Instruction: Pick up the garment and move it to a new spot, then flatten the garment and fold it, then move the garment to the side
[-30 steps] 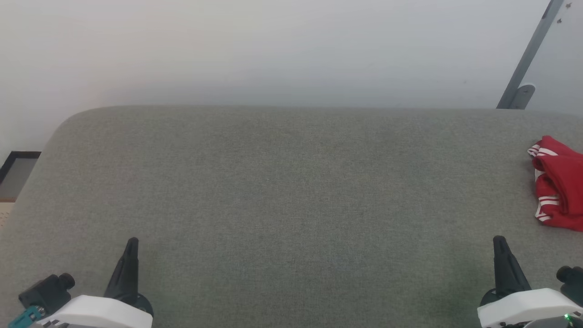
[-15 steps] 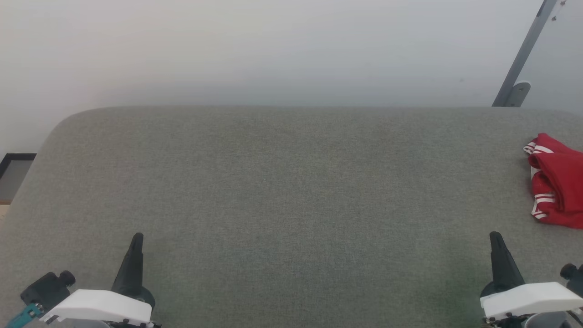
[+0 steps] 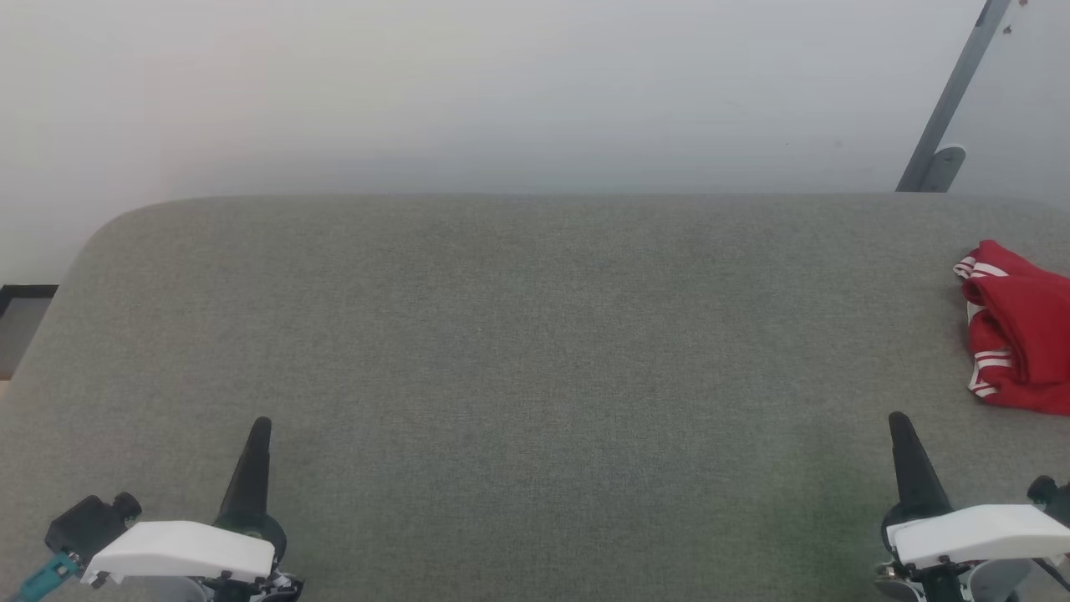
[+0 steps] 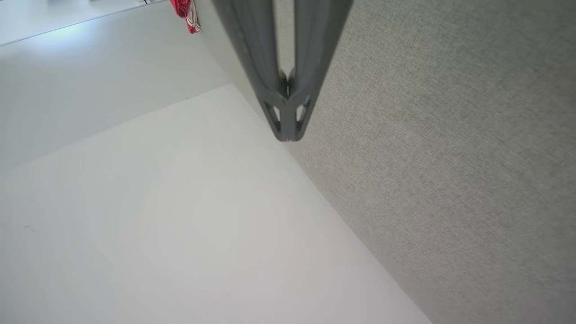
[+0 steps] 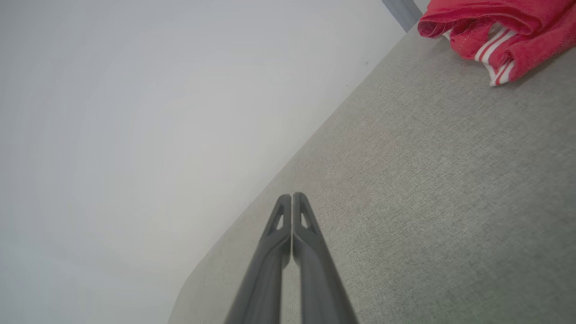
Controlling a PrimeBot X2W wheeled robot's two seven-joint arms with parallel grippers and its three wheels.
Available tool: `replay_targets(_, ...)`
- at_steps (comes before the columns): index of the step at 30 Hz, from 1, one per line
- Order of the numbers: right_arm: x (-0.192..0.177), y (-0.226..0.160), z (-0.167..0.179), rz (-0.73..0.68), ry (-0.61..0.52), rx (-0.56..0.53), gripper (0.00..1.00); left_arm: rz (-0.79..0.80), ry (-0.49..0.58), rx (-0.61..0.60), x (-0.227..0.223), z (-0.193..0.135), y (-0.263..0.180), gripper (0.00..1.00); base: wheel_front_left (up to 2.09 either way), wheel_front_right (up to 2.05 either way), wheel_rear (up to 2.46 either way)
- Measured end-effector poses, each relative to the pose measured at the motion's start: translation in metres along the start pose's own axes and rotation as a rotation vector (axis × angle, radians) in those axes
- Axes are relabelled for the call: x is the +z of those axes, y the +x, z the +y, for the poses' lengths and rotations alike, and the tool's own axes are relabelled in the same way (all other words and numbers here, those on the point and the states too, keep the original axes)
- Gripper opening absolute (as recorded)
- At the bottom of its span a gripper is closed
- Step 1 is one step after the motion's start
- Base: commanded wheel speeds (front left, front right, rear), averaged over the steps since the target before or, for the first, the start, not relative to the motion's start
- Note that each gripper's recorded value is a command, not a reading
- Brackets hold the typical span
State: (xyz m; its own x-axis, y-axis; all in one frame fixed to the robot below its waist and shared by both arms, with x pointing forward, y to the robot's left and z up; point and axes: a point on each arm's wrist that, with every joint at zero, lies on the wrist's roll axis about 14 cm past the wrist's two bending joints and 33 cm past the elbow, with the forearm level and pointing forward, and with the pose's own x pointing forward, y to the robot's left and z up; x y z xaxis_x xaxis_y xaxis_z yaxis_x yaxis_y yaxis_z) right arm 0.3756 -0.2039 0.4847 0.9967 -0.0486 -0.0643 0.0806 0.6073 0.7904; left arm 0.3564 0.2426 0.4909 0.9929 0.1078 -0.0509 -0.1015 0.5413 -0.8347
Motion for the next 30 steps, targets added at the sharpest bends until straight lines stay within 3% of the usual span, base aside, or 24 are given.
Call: replay_targets(30, 0.003, 0.007, 0.009, 0.013, 0.324, 0.022, 0.0, 0.04, -0.283, -0.025, -0.013, -0.016, 0.013, 0.0, 0.0, 0.0, 0.0)
